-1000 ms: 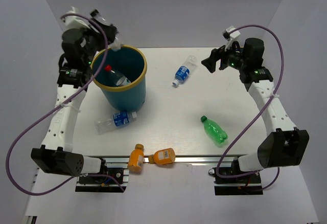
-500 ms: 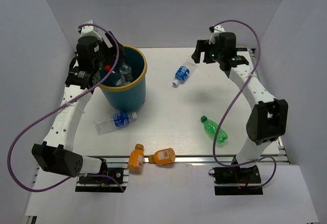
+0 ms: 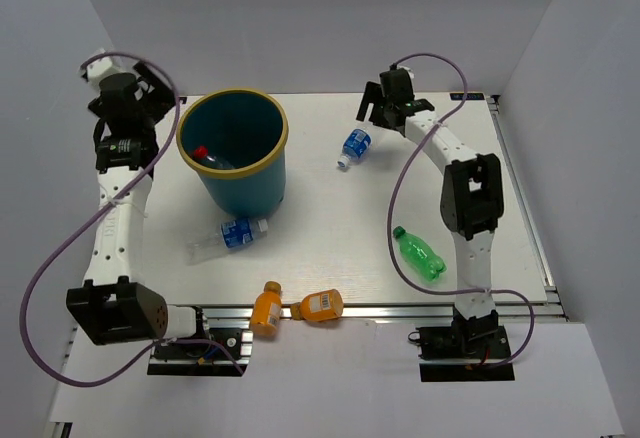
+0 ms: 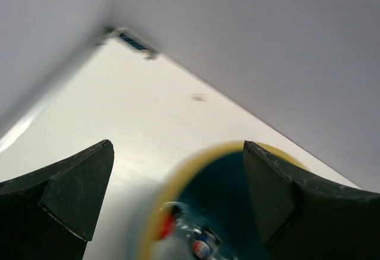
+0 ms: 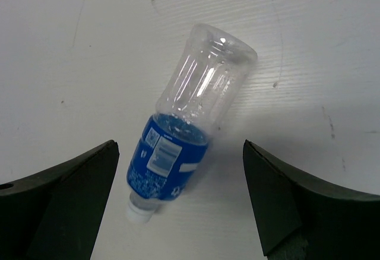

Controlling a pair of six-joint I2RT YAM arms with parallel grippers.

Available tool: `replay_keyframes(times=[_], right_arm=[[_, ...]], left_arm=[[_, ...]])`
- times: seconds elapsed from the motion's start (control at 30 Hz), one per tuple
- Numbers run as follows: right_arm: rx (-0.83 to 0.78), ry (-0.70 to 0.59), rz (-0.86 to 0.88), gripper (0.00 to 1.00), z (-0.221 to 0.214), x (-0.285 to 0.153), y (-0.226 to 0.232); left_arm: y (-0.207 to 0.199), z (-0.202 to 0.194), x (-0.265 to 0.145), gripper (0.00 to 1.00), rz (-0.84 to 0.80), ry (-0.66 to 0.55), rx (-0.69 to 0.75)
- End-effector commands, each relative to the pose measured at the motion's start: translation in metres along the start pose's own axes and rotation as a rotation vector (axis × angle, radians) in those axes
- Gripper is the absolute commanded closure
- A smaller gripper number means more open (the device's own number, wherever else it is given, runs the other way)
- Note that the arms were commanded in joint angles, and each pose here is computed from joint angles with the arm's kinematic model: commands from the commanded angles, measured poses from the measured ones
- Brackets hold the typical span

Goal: Put the plastic bottles in the bin

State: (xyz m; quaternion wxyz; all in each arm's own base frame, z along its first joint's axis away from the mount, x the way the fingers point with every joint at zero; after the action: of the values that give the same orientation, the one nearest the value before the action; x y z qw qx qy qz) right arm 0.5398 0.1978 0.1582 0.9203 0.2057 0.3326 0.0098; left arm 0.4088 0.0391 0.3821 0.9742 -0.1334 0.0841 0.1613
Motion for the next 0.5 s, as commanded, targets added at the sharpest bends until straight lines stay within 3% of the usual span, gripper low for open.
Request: replay_keyframes(times=[0.0, 0.23, 0.47], right_arm=[[0.085, -0.016, 0.011, 0.11, 0.006, 0.020, 0.014], [0.134, 0.004, -0.026, 0.11, -0.007, 0.069, 0.012], [0.166, 0.119, -0.046, 0.14, -0.053, 0.099, -0.003]], left_arm=[[0.053, -0.025, 0.003, 0.02, 0.182, 0.041, -0.058], [0.125, -0.069, -0.029, 0.02, 0.464, 0.036, -0.107], [0.141, -0.090, -0.053, 0.02, 0.518, 0.029, -0.152]])
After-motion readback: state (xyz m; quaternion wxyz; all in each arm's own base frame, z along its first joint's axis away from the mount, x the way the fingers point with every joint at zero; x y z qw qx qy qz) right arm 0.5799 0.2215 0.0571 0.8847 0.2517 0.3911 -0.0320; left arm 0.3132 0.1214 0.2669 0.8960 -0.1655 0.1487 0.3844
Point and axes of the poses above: each gripper's point midway between its finger pads, its own x axis out along the fingers, its own y axis along the line the jaws close on, z = x × y, the point moved 2 cm from there along -x, back along the fingers, and after that the axes turned 9 degrees about x, right-handed, at the moved point
